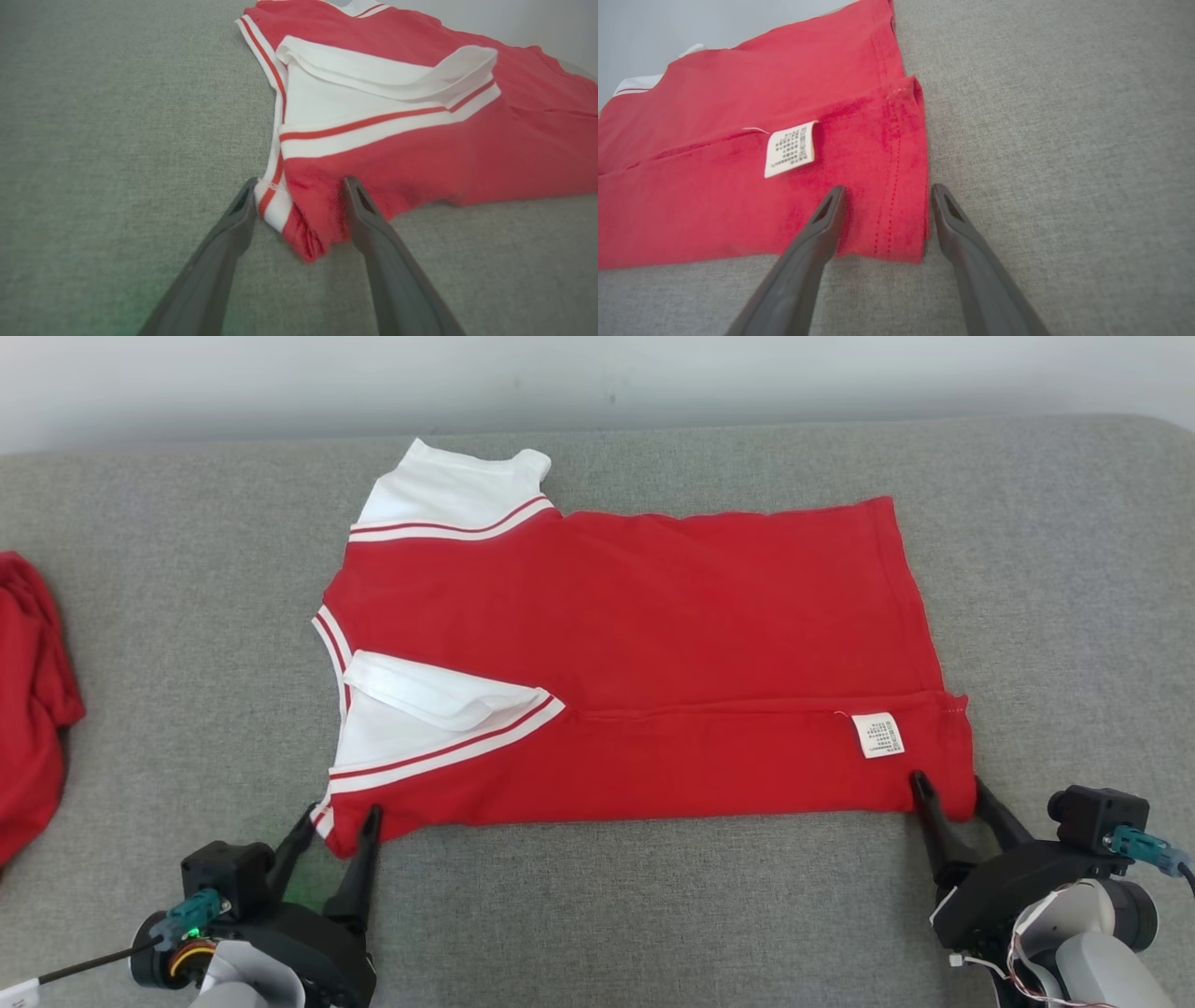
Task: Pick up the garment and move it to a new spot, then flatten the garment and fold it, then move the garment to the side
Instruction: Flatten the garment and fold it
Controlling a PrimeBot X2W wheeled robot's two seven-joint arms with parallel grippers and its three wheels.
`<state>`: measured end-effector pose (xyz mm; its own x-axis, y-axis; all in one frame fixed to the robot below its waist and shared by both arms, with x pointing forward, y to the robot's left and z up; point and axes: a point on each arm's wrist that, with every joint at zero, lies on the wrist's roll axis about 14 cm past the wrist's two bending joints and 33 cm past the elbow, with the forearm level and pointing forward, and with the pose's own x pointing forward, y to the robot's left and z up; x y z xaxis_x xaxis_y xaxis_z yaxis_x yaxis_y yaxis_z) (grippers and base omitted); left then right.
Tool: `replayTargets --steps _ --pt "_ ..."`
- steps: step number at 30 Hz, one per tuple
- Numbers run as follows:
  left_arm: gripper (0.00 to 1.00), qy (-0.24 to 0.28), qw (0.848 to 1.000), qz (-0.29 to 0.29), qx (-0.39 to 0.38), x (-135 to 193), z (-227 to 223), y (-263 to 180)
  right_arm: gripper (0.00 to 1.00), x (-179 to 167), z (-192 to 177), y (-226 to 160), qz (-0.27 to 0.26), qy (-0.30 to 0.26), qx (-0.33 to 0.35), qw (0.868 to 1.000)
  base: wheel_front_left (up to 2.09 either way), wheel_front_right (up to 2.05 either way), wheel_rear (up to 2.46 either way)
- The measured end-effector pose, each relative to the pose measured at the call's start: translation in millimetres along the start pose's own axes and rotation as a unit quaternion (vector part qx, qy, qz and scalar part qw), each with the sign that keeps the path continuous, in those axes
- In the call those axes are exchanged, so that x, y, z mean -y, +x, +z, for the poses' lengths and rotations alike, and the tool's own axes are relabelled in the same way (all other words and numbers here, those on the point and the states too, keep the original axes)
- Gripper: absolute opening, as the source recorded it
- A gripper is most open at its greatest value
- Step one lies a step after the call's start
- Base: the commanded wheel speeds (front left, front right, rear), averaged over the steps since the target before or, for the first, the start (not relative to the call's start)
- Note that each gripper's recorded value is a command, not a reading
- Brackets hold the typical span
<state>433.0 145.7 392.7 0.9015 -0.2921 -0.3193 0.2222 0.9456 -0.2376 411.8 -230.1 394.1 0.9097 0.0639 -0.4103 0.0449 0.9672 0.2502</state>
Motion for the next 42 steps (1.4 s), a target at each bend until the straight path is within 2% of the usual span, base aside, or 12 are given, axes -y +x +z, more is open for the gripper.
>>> replayTargets --steps 1,9,13,16,23,34,35,36,37,42 --pt "0.0 -0.001 1.0 -0.001 -0.001 0 0 0 0.0 -1 0 1 0.0 0.001 0.0 1.0 0.0 0.0 0.0" --pt "0.0 -0.01 1.0 0.0 -0.001 5 -4 -14 0.0 -1 -2 -10 0.001 0.005 -0.001 1.0 0.0 0.0 0.0" --pt "0.0 -0.019 1.0 0.004 0.001 7 -8 -29 0.0 3 -5 -26 0.003 -0.004 -0.002 1.0 0.0 0.0 0.0" --pt "0.0 -0.045 0.999 0.007 0.007 11 -11 -43 0.0 2 -6 -40 0.008 0.001 -0.001 1.0 0.0 0.0 0.0" --pt "0.0 -0.057 0.998 0.007 0.01 20 -20 -73 0.0 5 -7 -72 0.008 0.007 0.005 1.0 0.0 0.0 0.0" --pt "0.01 -0.073 0.997 0.012 -0.011 30 -37 -86 0.0 0 -32 -91 -0.003 0.029 -0.032 0.999 0.0 0.0 0.0" --pt "0.27 -0.072 0.997 0.014 -0.012 29 -37 -86 0.17 0 -33 -91 -0.004 0.03 -0.034 0.999 0.0 0.0 0.0" --pt "0.64 -0.071 0.997 0.016 -0.009 29 -36 -87 0.48 0 -33 -91 -0.004 0.029 -0.035 0.999 0.0 0.0 0.0" --pt "1.0 -0.07 0.997 0.016 -0.007 28 -35 -87 1.0 0 -31 -91 -0.004 0.025 -0.033 0.999 0.0 0.0 0.0" --pt "1.0 -0.067 0.997 0.026 0.023 24 -21 -87 1.0 -1 -15 -92 -0.005 0.01 -0.002 1.0 0.0 0.0 0.0"
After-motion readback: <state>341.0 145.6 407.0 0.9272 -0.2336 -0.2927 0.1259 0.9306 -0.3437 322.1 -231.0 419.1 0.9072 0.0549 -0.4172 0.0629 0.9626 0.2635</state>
